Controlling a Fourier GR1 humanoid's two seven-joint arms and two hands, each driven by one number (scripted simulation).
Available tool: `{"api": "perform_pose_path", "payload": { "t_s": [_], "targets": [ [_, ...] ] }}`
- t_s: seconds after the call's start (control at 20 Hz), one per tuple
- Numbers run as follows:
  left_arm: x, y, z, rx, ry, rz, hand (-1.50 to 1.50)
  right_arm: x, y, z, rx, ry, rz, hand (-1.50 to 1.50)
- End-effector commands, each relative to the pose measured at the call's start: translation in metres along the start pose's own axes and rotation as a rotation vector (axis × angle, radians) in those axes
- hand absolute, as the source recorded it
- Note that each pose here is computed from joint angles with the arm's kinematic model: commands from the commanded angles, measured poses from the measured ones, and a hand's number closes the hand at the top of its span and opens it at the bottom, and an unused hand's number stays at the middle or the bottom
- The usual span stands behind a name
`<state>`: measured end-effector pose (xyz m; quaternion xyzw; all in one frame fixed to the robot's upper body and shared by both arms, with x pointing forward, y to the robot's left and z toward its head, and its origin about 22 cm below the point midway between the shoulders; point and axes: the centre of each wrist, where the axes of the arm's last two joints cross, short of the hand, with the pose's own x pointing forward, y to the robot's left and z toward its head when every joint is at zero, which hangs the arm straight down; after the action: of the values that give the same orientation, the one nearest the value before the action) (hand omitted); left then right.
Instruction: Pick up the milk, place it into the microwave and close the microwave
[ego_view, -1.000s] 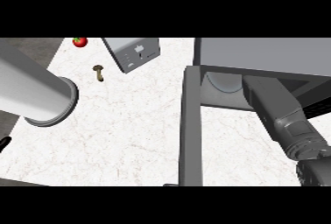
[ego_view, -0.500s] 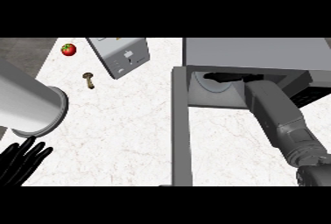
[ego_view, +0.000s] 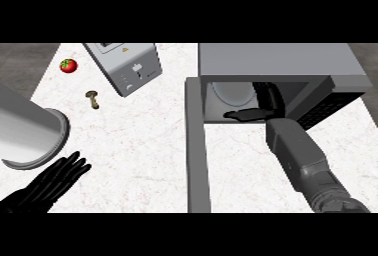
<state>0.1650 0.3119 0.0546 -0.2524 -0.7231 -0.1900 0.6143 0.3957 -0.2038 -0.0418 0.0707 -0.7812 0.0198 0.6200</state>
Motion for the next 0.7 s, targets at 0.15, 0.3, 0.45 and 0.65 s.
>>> {"api": "perform_pose_path", "payload": {
  "t_s": [0.15,0.3,0.45,0.65],
  "targets": [
    [-0.015,-0.007,-0.013,-0.041,0.037,-0.041,-1.50,-0.041,0.008,0.057,0.028,0.075,-0.021,-1.50],
    [-0.027,-0.013,-0.037,-0.038,0.041,-0.026,1.50,-0.064,-0.010,0.105,-0.005,0.074,0.024,-1.50],
    [-0.024,-0.005,-0.055,-0.051,0.048,-0.062,1.50,-0.071,-0.010,0.124,-0.002,0.126,0.033,-1.50],
    [-0.029,-0.016,-0.074,-0.063,0.079,-0.108,1.50,-0.073,-0.047,0.168,-0.053,0.111,0.061,-1.50]
  ]
}}
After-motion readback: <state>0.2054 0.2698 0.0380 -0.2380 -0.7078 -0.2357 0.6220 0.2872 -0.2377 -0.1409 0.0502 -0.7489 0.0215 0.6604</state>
